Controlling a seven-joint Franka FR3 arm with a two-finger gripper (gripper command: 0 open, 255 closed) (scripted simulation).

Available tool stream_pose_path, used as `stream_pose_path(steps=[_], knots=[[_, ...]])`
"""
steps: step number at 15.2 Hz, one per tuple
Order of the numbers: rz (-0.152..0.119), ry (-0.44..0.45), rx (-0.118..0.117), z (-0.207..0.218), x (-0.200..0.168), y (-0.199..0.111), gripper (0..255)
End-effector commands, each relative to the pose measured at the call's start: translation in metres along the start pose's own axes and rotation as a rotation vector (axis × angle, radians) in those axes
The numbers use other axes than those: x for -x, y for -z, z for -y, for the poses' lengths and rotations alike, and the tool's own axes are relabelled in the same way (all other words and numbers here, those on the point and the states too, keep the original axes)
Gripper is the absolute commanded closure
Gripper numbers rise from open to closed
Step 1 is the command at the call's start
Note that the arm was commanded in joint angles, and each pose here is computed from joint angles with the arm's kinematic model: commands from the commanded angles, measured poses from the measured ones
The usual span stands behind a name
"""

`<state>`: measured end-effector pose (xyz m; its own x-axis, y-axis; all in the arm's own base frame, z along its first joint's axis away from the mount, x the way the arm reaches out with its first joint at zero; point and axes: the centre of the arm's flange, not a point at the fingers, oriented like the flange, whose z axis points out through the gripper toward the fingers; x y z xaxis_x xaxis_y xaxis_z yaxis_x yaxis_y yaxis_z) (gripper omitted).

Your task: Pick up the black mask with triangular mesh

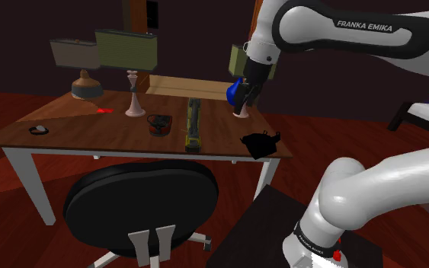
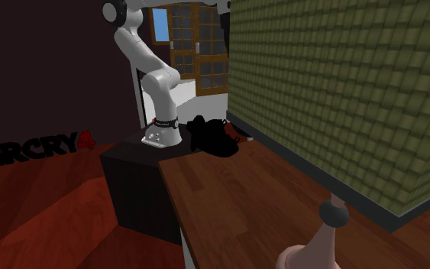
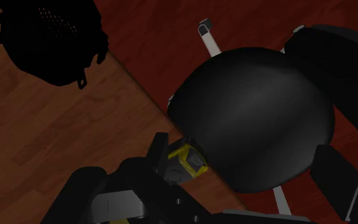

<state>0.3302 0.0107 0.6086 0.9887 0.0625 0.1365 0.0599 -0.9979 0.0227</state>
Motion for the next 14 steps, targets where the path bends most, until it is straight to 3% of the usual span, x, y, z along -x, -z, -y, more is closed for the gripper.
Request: stream_pose_path(steps=[1, 14], knots=[[0.0, 0.0, 0.0, 0.0, 0.0, 0.0, 0], [-0.052, -0.019, 0.148, -0.091, 0.039, -0.126, 0]])
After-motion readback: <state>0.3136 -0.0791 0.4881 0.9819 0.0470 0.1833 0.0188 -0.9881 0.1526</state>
